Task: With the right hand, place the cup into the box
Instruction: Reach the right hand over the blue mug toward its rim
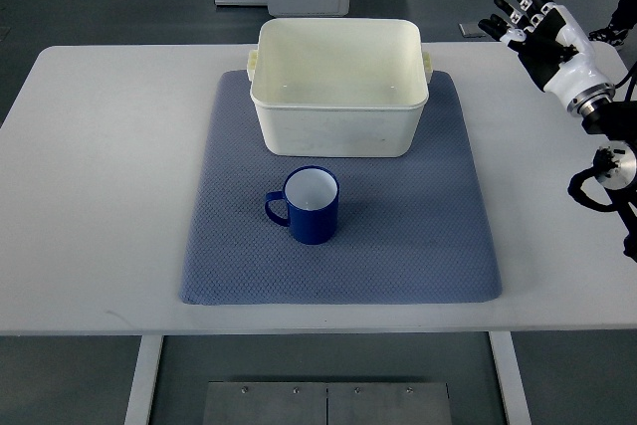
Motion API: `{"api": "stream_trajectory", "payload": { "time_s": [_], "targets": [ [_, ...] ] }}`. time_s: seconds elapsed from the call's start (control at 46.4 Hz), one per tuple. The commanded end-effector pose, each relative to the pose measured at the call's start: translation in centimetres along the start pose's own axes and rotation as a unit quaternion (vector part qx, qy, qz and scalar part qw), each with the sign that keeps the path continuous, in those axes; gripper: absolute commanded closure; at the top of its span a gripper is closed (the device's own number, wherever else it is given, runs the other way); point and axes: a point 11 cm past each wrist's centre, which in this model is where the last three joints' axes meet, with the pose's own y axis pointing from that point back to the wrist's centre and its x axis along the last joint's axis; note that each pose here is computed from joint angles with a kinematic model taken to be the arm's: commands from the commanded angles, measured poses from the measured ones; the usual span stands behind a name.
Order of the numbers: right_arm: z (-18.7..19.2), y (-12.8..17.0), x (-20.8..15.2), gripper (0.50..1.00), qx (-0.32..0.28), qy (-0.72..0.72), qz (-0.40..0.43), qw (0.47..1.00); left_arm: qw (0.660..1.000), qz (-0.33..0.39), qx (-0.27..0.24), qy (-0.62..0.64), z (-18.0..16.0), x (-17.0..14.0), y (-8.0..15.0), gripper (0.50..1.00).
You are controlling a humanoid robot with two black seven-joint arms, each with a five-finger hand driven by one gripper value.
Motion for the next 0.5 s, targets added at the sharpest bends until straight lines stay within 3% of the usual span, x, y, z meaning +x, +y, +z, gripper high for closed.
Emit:
{"api": "stream_trajectory", "payload": {
  "time_s": [0.0,0.474],
  "targets": [
    [-0.4,0.0,-1.5,0.5,0.008,0.004,-0.042,0.999,1.0,0.0,0.001,0.0,0.0,0.0,0.0,0.5],
    [-3.8,0.1,-11.4,0.5,0.064,-0.016,-0.239,0.969,1.0,0.0,0.0,0.0,0.0,0.0,0.0,0.5]
  ]
}}
